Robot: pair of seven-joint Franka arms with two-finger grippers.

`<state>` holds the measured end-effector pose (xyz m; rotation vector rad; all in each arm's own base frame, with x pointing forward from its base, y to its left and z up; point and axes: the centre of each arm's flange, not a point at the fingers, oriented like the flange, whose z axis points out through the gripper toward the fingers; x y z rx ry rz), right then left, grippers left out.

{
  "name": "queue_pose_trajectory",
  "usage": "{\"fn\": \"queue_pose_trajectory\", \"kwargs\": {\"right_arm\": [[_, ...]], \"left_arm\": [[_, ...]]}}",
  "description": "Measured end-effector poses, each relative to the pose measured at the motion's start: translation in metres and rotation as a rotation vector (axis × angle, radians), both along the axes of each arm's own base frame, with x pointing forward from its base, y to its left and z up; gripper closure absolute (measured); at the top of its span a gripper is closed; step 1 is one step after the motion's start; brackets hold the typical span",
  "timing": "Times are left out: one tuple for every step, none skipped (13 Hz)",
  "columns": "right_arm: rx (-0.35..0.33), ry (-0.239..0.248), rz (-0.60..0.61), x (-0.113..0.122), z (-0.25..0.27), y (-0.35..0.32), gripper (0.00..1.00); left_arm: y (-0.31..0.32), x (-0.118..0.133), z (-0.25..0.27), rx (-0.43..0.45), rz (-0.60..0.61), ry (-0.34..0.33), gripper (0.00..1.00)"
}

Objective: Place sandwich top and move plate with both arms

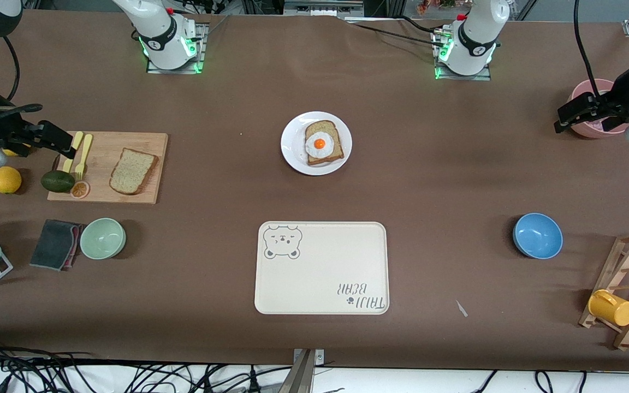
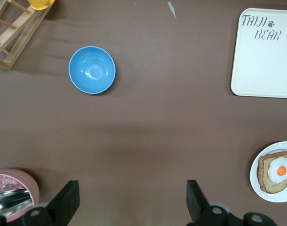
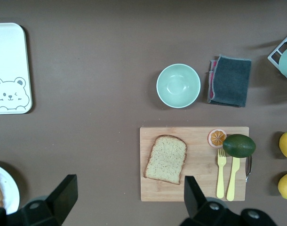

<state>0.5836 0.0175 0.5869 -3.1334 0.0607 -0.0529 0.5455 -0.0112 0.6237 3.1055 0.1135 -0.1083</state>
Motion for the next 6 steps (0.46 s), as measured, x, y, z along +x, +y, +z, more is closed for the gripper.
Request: {"fn": "queue_pose_trajectory", "kwargs": {"right_arm": [[0.0, 0.002, 0.0, 0.0007, -0.001, -0.0001, 0.0], [0.001, 0.004, 0.0, 0.0013, -0.0022, -0.0002, 0.0], [0.001, 0.005, 0.0, 0.0017, -0.003, -0.0002, 0.0], [0.001, 0.006, 0.0, 0.0019, -0.0033, -0.0002, 0.0], [0.001, 0.006, 0.0, 0.0019, -0.0031, -0.0002, 0.0], [0.001, 0.005, 0.0, 0.0019, -0.003, -0.0002, 0.0]], "left_arm": [[0.0, -0.0002, -0.0001, 0.0, 0.0, 0.002, 0.0], [0.0, -0.0004, -0.0003, 0.0, 0.0, 0.004, 0.0], [0.0002, -0.0005, -0.0003, 0.0, 0.0, 0.005, 0.0], [0.0005, -0.0007, -0.0005, 0.0, 0.001, 0.006, 0.0], [0.0006, -0.0011, -0.0008, 0.0, 0.001, 0.01, 0.0], [0.0006, -0.0014, -0.0011, 0.0, 0.001, 0.013, 0.0]]}}
